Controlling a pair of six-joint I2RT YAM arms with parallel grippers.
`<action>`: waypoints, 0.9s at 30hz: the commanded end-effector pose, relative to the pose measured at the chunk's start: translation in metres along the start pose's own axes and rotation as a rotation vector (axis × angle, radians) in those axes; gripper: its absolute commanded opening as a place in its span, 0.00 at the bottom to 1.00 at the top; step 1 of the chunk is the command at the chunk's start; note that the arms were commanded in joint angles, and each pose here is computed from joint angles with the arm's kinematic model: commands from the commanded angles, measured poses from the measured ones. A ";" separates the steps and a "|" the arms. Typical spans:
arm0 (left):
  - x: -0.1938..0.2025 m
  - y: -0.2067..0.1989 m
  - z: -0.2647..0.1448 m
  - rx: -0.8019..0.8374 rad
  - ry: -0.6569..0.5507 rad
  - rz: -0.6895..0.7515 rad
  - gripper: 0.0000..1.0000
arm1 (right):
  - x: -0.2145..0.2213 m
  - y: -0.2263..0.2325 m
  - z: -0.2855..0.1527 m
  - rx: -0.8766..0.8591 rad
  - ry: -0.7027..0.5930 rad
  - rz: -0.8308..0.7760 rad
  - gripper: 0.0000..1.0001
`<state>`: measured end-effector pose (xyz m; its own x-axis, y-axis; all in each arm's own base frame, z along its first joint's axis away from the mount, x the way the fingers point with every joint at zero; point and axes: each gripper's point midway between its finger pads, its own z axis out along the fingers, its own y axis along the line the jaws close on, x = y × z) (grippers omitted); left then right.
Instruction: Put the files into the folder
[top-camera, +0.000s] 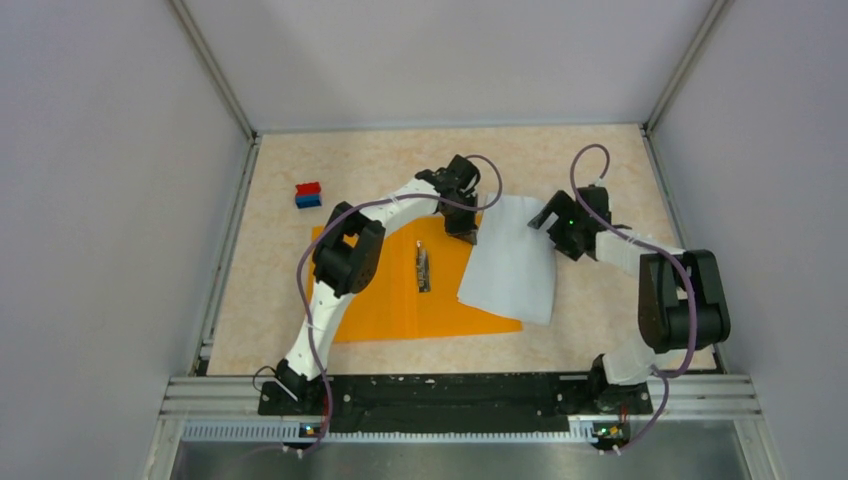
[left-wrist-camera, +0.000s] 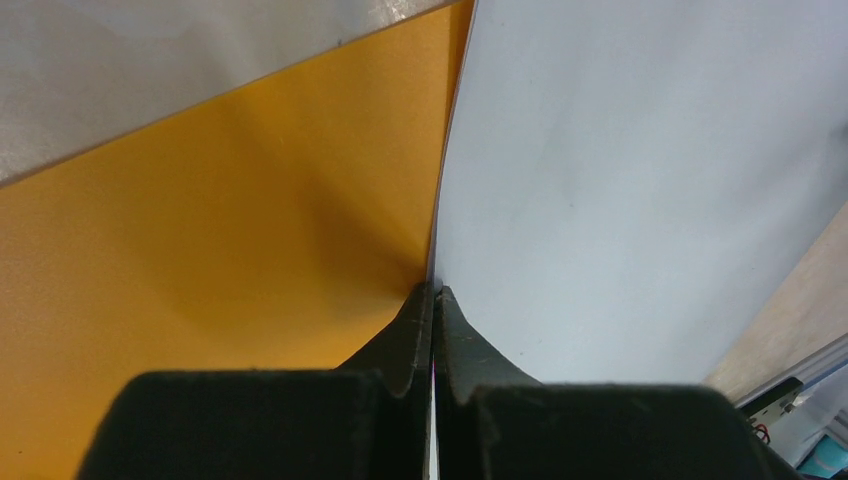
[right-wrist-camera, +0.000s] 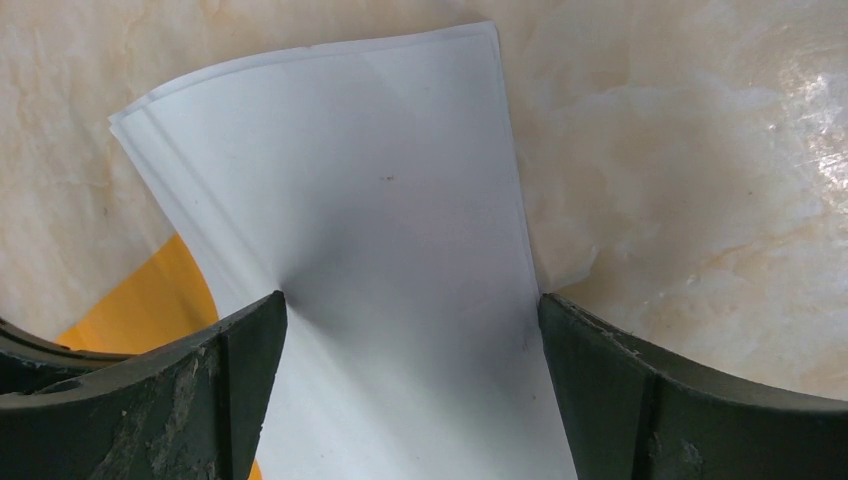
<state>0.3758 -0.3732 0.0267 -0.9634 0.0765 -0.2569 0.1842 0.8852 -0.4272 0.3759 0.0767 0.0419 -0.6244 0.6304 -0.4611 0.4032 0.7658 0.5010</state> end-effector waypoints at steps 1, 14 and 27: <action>0.012 0.013 0.009 -0.050 0.025 -0.020 0.00 | 0.022 -0.025 -0.003 0.012 0.121 -0.008 0.97; 0.009 0.037 0.013 -0.172 -0.017 -0.105 0.00 | -0.017 -0.072 -0.042 0.143 -0.022 0.074 0.98; 0.012 0.031 0.016 -0.137 -0.007 -0.120 0.00 | 0.067 -0.079 -0.066 0.110 0.062 0.061 0.98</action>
<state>0.3792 -0.3716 0.0250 -0.9722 -0.0426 -0.2302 0.0598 0.9055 -0.4202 0.2803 0.0424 0.0375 -0.6168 0.6686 -0.4152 0.4830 0.7381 0.4710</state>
